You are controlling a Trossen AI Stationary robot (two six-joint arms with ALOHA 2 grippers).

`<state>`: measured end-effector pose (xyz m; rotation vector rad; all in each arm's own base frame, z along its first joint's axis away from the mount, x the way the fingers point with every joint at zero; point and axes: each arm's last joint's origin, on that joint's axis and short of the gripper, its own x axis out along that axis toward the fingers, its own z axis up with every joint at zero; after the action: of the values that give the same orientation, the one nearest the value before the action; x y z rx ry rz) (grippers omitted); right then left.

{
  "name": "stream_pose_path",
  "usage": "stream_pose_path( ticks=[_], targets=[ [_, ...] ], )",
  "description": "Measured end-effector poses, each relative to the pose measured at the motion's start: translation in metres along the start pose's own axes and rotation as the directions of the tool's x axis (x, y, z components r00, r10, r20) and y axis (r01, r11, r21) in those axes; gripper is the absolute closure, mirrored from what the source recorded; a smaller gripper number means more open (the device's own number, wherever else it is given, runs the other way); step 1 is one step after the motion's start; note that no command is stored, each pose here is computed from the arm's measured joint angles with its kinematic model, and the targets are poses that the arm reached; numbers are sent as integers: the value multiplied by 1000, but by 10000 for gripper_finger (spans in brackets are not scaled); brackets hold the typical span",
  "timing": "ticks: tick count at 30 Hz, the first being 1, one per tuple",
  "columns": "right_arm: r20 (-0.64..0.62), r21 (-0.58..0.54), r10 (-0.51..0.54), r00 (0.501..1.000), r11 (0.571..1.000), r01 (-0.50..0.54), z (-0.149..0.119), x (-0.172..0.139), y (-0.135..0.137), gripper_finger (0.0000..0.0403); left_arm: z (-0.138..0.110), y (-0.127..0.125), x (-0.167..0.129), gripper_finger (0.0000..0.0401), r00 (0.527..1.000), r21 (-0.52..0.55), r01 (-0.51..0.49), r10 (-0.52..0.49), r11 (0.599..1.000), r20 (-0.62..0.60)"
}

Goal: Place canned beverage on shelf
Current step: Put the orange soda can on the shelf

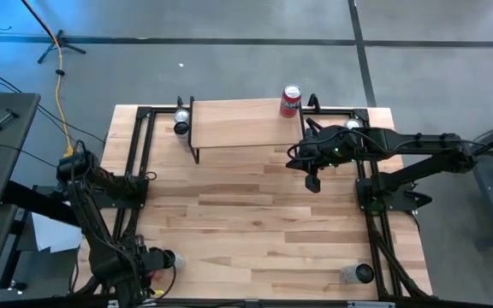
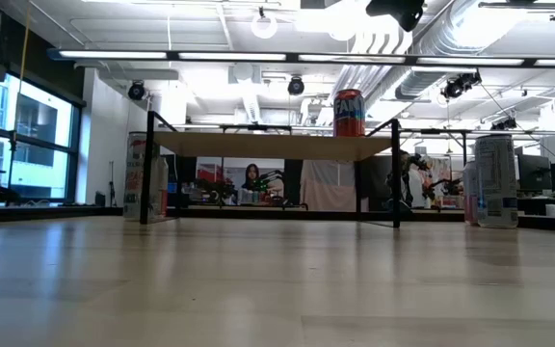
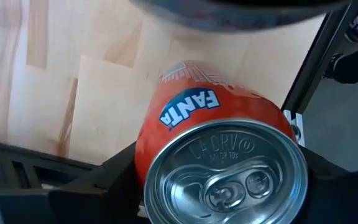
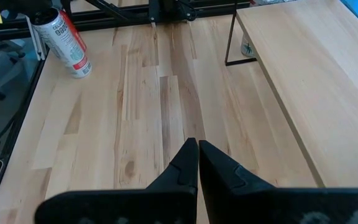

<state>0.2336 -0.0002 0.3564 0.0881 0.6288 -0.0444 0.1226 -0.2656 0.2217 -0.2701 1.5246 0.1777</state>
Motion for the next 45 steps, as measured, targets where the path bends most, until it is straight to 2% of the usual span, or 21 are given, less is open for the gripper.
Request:
stream_pose_path(
  ticks=[2, 8, 10, 13, 17, 19, 21, 26, 28, 31, 38, 41, 43, 45],
  targets=[
    [0, 0, 0, 1000, 1000, 0, 0, 0, 0, 403, -2, 2, -11, 162, 1000, -11, 29, -29, 1000, -5],
    [0, 0, 0, 1000, 1000, 0, 0, 0, 0, 403, -11, 18, -70, 162, 968, -7, 250, -250, 968, 1],
    [0, 0, 0, 1000, 1000, 0, 0, 0, 0, 403, -13, 29, -96, 162, 937, -1, 348, -348, 937, 3],
    [0, 0, 0, 1000, 1000, 0, 0, 0, 0, 403, -15, 49, -136, 162, 870, 4, 493, -493, 870, 29],
    [4, 1, 1, 1000, 1000, -1, 0, 0, 0, 403, -12, 85, -178, 162, 774, 1, 613, -602, 790, 197],
    [24, 17, 8, 1000, 1000, -8, 2, 0, 0, 403, -6, 105, -191, 162, 740, -12, 632, -598, 775, 309],
    [57, 35, 46, 997, 998, -48, 6, 0, 2, 403, 1, 125, -197, 162, 726, -49, 620, -550, 783, 413],
    [204, 55, 167, 965, 982, -182, 21, -2, 6, 403, 21, 163, -199, 162, 725, -133, 517, -351, 845, 592],
    [269, 81, 180, 946, 975, -208, 28, -1, 8, 403, 31, 169, -200, 162, 710, -151, 472, -274, 868, 649],
    [358, 90, 206, 910, 963, -254, 38, 4, 15, 403, 49, 174, -201, 162, 686, -185, 432, -189, 883, 702],
    [471, -85, 346, 811, 934, -348, 52, 28, 44, 403, 100, 181, -197, 162, 660, -309, 370, -14, 876, 751],
    [463, -111, 356, 812, 932, -345, 53, 34, 49, 403, 126, 180, -197, 162, 632, -260, 369, -36, 892, 774],
    [455, -118, 355, 817, 933, -340, 54, 34, 49, 402, 142, 176, -199, 162, 583, -150, 344, -86, 927, 808],
    [460, -128, 355, 814, 933, -335, 58, 32, 49, 402, 155, 172, -203, 162, 518, -53, 275, -102, 960, 850]
  ],
)
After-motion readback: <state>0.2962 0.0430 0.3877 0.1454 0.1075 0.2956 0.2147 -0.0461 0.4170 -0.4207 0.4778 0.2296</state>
